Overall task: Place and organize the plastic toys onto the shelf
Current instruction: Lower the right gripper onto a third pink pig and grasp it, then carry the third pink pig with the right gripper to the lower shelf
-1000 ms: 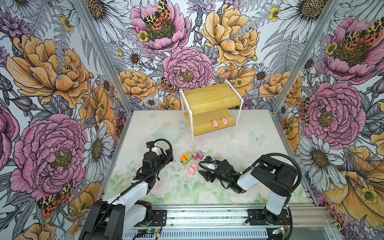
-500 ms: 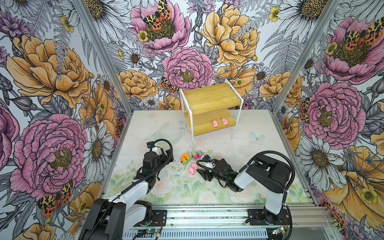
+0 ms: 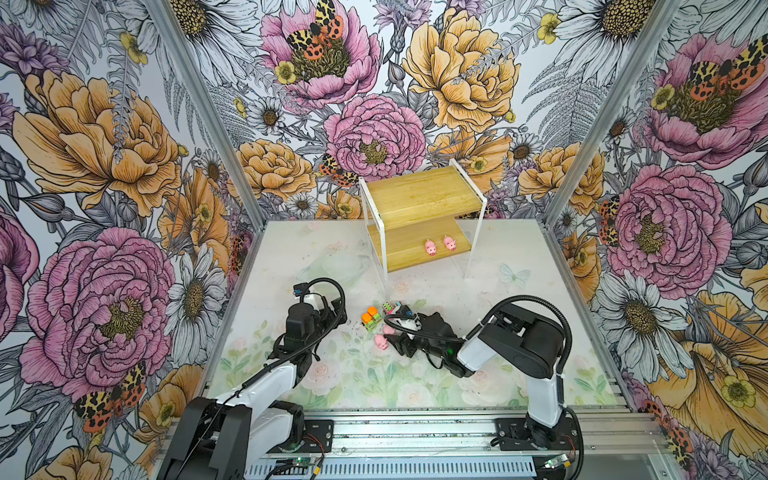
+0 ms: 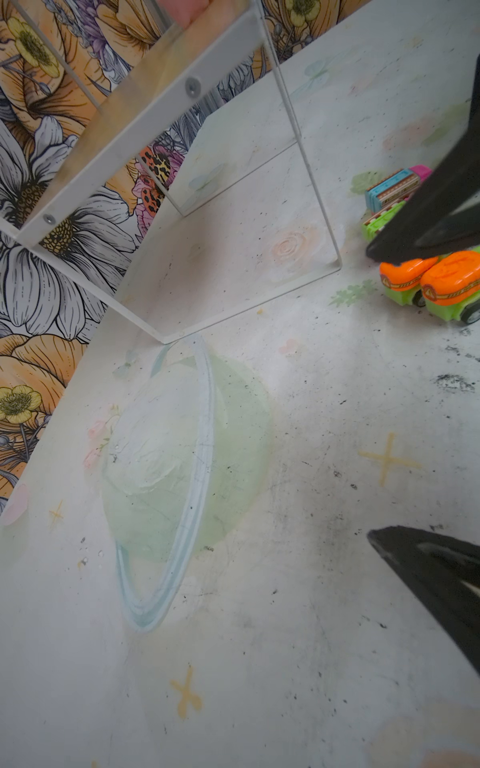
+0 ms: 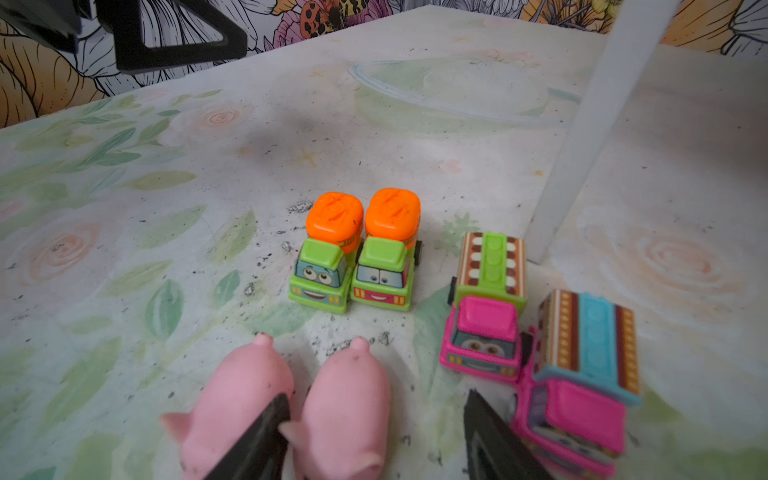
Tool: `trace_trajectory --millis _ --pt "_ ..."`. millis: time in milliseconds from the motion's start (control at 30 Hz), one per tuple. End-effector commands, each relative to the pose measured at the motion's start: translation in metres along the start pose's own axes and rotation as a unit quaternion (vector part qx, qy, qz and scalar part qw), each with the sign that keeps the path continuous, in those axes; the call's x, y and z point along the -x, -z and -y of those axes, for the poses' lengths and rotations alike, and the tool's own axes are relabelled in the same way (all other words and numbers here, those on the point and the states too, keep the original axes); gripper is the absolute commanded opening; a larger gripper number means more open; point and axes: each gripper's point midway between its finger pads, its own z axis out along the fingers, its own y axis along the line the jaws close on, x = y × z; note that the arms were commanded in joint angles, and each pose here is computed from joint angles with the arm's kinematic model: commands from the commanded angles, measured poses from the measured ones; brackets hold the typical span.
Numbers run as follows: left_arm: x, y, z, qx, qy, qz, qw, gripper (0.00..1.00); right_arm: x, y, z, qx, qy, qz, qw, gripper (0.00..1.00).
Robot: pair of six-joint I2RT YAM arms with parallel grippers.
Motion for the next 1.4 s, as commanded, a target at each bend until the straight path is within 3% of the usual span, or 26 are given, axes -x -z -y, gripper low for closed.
trace_trajectory --millis 0,200,500,867,1100,1367 --pt "0.007 0.002 0.003 -0.011 0.002 0.014 1.0 0.99 0.004 -0.007 -0.004 0.013 -0.009 0.009 1.0 0.63" --pt "0.007 0.002 0.002 -0.01 0.002 0.014 1.0 0.99 0.002 -0.007 -0.006 0.018 -0.013 0.005 1.0 0.48" --pt "0.007 0.003 0.002 -0.009 0.003 0.015 1.0 0.99 0.007 -0.004 -0.008 0.023 -0.018 0.011 1.0 0.34" --pt "0.007 0.002 0.002 -0.011 0.003 0.013 1.0 0.99 0.058 0.046 0.004 -0.01 -0.042 0.101 0.994 0.32" --pt "0.006 0.002 0.002 -0.012 0.003 0.012 1.0 0.99 0.115 0.082 0.054 -0.097 -0.059 0.168 0.979 0.32" --pt "0.006 0.001 0.003 -0.013 0.003 0.012 1.0 0.99 0.178 0.091 0.107 -0.163 -0.053 0.194 0.966 0.33"
